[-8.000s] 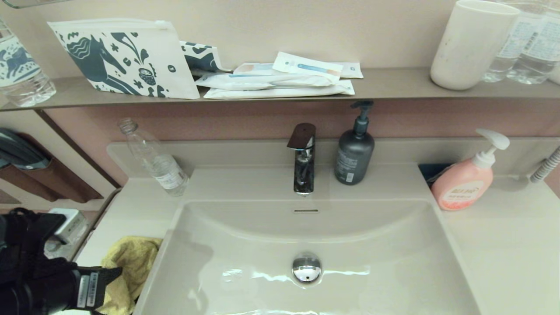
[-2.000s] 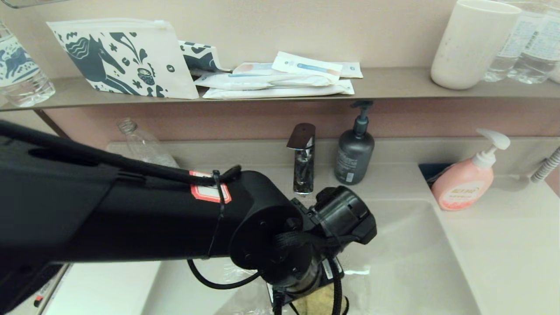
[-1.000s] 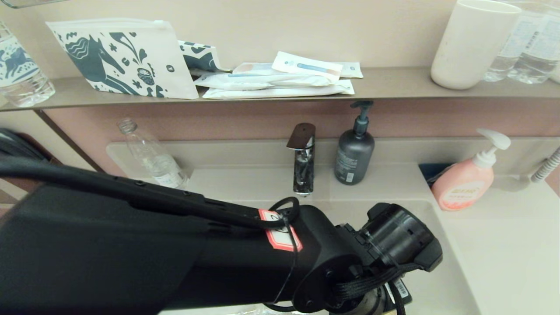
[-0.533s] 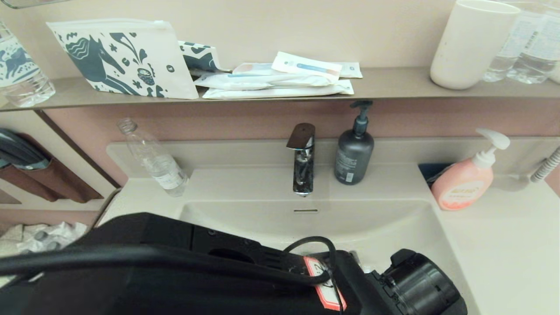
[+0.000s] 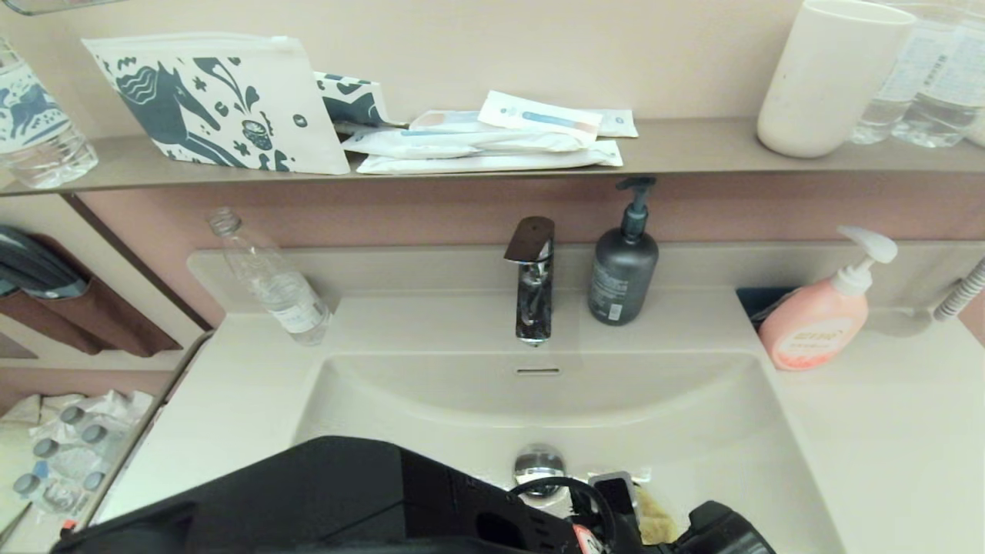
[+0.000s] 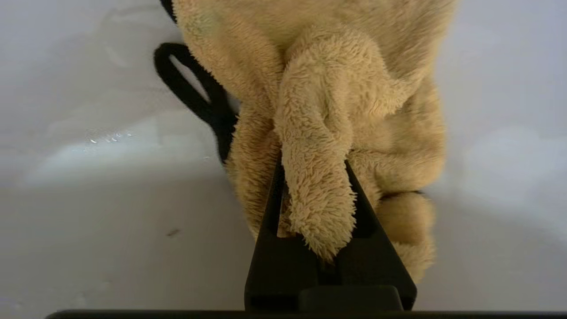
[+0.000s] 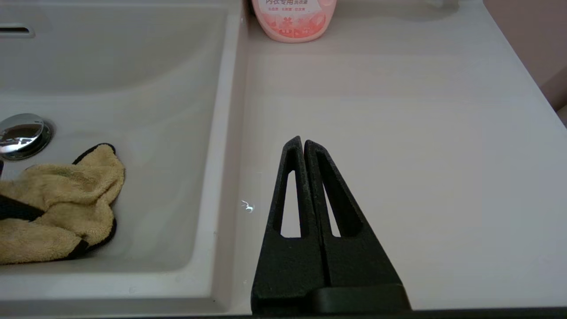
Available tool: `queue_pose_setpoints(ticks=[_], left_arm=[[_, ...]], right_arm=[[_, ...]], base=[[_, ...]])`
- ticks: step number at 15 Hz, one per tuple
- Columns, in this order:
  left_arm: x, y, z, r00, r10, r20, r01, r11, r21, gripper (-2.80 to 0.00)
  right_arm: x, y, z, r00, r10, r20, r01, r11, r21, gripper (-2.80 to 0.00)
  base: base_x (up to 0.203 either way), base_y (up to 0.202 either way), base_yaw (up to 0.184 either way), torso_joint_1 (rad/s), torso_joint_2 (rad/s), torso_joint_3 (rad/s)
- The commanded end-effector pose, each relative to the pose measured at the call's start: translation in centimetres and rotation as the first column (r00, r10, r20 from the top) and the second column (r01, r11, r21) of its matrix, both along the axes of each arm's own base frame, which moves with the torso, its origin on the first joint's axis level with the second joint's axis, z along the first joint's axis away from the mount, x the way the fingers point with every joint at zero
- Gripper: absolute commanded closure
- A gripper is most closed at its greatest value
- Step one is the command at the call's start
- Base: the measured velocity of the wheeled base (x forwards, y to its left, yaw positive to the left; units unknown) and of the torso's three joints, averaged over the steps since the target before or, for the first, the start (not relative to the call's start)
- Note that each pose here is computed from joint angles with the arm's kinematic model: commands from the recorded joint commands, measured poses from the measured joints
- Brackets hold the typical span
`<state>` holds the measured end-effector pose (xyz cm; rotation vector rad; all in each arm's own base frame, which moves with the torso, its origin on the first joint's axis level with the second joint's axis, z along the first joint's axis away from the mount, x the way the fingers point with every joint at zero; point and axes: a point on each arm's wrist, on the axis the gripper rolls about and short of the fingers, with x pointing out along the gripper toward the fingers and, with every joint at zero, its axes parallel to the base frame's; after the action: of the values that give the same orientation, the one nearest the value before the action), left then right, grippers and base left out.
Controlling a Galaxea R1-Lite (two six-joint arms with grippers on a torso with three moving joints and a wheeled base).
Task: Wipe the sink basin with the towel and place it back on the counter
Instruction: Wipe the sink
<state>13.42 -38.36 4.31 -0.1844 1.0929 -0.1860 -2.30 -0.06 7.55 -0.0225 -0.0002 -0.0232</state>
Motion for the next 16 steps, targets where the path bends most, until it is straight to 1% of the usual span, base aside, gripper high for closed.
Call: queue_pose_setpoints(ticks=[1, 3, 4, 6, 7, 9, 11, 14, 16], left_arm=[[-0.3, 0.6, -1.3, 1.000, -0.020, -0.016, 0.021, 0.998, 0.061, 0.00], [-0.4, 1.3, -2.7, 0.999, -0.031, -0.033, 0.034, 0.992, 0.119, 0.00], [-0.3, 1.7, -2.9, 0.999, -0.027, -0.037, 0.032, 0.991, 0.134, 0.00], [-0.7, 2.8, -3.9, 0.998, -0.029, -0.056, 0.039, 0.982, 0.185, 0.00], [-0.9, 3.5, -4.3, 0.997, -0.037, -0.070, 0.051, 0.975, 0.215, 0.00], [-0.8, 5.4, -5.1, 0.994, -0.055, -0.096, 0.080, 0.954, 0.288, 0.00], [-0.2, 6.4, -5.3, 0.994, -0.036, -0.104, 0.068, 0.947, 0.313, 0.00], [1.5, 8.8, -5.3, 0.993, 0.029, -0.116, 0.014, 0.936, 0.353, 0.00], [2.2, 10.9, -4.8, 0.991, 0.016, -0.133, 0.037, 0.920, 0.390, 0.00]], right_arm=[[0.0, 0.0, 0.0, 1.000, 0.000, -0.001, 0.000, 1.000, 0.000, 0.00], [0.0, 0.0, 0.0, 1.000, 0.000, 0.000, 0.000, 1.000, 0.000, 0.00], [0.0, 0.0, 0.0, 1.000, 0.000, 0.000, 0.000, 1.000, 0.000, 0.00], [0.0, 0.0, 0.0, 1.000, 0.000, -0.001, 0.000, 1.000, 0.000, 0.00], [0.0, 0.0, 0.0, 1.000, 0.000, 0.000, 0.000, 1.000, 0.000, 0.00], [0.0, 0.0, 0.0, 1.000, 0.000, 0.000, 0.000, 1.000, 0.000, 0.00], [0.0, 0.0, 0.0, 1.000, 0.000, 0.000, 0.000, 1.000, 0.000, 0.00], [0.0, 0.0, 0.0, 1.000, 0.000, -0.001, 0.000, 1.000, 0.000, 0.00], [0.0, 0.0, 0.0, 1.000, 0.000, 0.000, 0.000, 1.000, 0.000, 0.00]], base=[[0.000, 0.000, 0.000, 0.000, 0.00, 0.000], [0.000, 0.000, 0.000, 0.000, 0.00, 0.000], [0.000, 0.000, 0.000, 0.000, 0.00, 0.000], [0.000, 0.000, 0.000, 0.000, 0.00, 0.000], [0.000, 0.000, 0.000, 0.000, 0.00, 0.000], [0.000, 0.000, 0.000, 0.000, 0.00, 0.000], [0.000, 0.000, 0.000, 0.000, 0.00, 0.000], [0.000, 0.000, 0.000, 0.000, 0.00, 0.000], [0.000, 0.000, 0.000, 0.000, 0.00, 0.000]])
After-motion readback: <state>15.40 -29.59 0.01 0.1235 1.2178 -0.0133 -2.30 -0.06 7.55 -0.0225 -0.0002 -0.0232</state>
